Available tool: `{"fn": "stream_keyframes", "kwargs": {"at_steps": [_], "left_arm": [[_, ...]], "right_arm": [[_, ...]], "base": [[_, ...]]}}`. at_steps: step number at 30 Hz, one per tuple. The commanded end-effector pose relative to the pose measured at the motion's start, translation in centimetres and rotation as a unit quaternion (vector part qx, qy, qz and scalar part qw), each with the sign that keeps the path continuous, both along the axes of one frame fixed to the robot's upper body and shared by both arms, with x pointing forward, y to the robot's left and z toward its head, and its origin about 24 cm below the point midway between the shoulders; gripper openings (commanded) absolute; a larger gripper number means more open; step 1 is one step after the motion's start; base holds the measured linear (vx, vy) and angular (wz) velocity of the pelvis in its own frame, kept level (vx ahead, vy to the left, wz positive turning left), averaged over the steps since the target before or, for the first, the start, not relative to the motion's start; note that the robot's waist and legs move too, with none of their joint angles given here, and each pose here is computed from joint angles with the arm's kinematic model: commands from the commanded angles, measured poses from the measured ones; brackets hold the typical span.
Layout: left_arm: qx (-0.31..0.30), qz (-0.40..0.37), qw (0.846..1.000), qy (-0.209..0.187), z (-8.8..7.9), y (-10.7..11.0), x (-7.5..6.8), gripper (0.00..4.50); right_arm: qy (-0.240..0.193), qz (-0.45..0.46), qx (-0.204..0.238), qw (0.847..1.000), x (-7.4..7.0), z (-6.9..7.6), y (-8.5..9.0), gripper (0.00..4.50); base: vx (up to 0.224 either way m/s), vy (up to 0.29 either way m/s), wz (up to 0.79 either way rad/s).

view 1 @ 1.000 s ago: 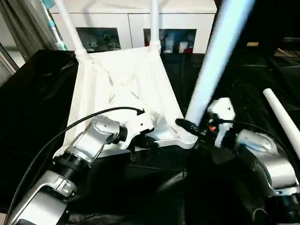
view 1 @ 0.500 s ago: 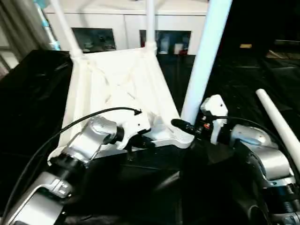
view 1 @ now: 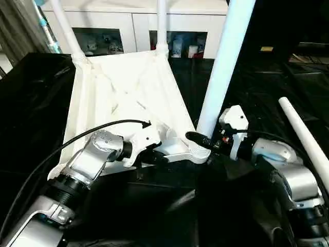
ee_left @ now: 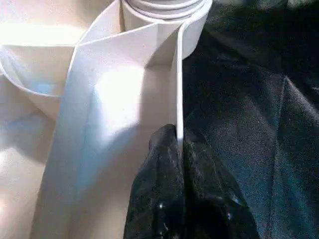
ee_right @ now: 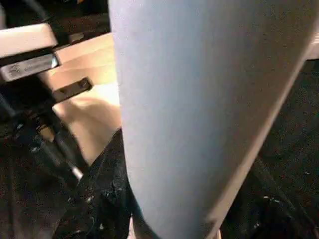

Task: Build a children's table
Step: Rotate leg to tighten

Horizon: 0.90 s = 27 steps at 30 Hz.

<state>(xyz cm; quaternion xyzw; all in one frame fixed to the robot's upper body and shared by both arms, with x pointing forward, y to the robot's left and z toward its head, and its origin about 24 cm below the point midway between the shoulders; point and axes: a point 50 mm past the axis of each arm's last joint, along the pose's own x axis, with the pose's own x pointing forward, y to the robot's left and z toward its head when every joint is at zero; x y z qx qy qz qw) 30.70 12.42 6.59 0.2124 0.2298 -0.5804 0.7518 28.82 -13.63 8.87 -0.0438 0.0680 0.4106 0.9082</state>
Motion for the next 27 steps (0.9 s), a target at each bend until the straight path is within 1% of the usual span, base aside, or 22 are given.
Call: {"fn": "stream_keyframes", "kwargs": {"at_steps": [1, 2, 4, 7, 8, 9, 12, 14, 16, 19, 22, 27], "left_arm": [[0.034, 0.035, 0.998, 0.026, -2.0, 0.1, -0.5, 0.0], [0.034, 0.035, 0.998, 0.026, -2.0, 0.1, -0.5, 0.0], [0.033, 0.046, 0.998, 0.029, -2.3, -1.3, -0.4, 0.0], [0.036, 0.064, 0.997, 0.028, -2.5, -3.0, -0.1, 0.0], [0.038, 0.071, 0.996, 0.027, -2.5, -3.6, 0.1, 0.0], [0.038, 0.071, 0.996, 0.027, -2.5, -3.6, 0.1, 0.0], [0.04, 0.084, 0.995, 0.022, -2.5, -5.8, 0.5, 0.0], [0.043, 0.081, 0.996, 0.015, -2.1, -8.0, 0.7, 0.0], [0.046, 0.081, 0.996, 0.008, -1.8, -9.1, 0.7, 0.0], [0.046, 0.088, 0.995, 0.005, -1.5, -9.6, 0.9, 0.0], [0.051, 0.096, 0.994, 0.004, -1.6, -9.3, 1.1, 0.0], [0.059, 0.107, 0.992, 0.004, -1.8, -8.6, 1.3, 0.0]], "right_arm": [[0.116, -0.127, -0.037, 0.984, -0.6, -5.9, -1.2, 1.84], [0.116, -0.127, -0.037, 0.984, -0.6, -5.9, -1.2, 1.84], [0.121, -0.185, -0.023, 0.975, -0.3, -6.4, -0.6, 1.84], [0.132, -0.227, -0.012, 0.965, -0.1, -6.9, 0.3, 1.84], [0.133, -0.24, -0.02, 0.961, 0.1, -7.1, 0.6, 1.84], [0.133, -0.24, -0.02, 0.961, 0.1, -7.1, 0.6, 1.84], [0.157, -0.272, -0.02, 0.949, 0.5, -8.0, 1.5, 1.84], [0.179, -0.292, -0.029, 0.939, 0.7, -8.7, 2.3, 1.84], [0.186, -0.304, -0.039, 0.934, 0.9, -9.0, 2.6, 1.84], [0.193, -0.322, -0.042, 0.926, 1.0, -9.3, 2.3, 1.84], [0.182, -0.321, -0.05, 0.928, 1.1, -9.2, 2.3, 1.84], [0.18, -0.325, -0.045, 0.927, 1.6, -9.0, 2.5, 1.84]], "base": [[0.0, 0.0, 0.0], [0.0, 0.0, 0.0], [0.0, 0.0, 0.0], [-0.014, 0.017, -0.04], [0.0, 0.0, 0.0], [-0.067, 0.021, 0.09], [-0.06, -0.043, 0.24], [0.118, -0.093, -0.19], [0.02, 0.067, -0.23], [-0.037, 0.036, 0.15], [-0.007, -0.004, 0.09], [0.0, 0.0, 0.0]]}}
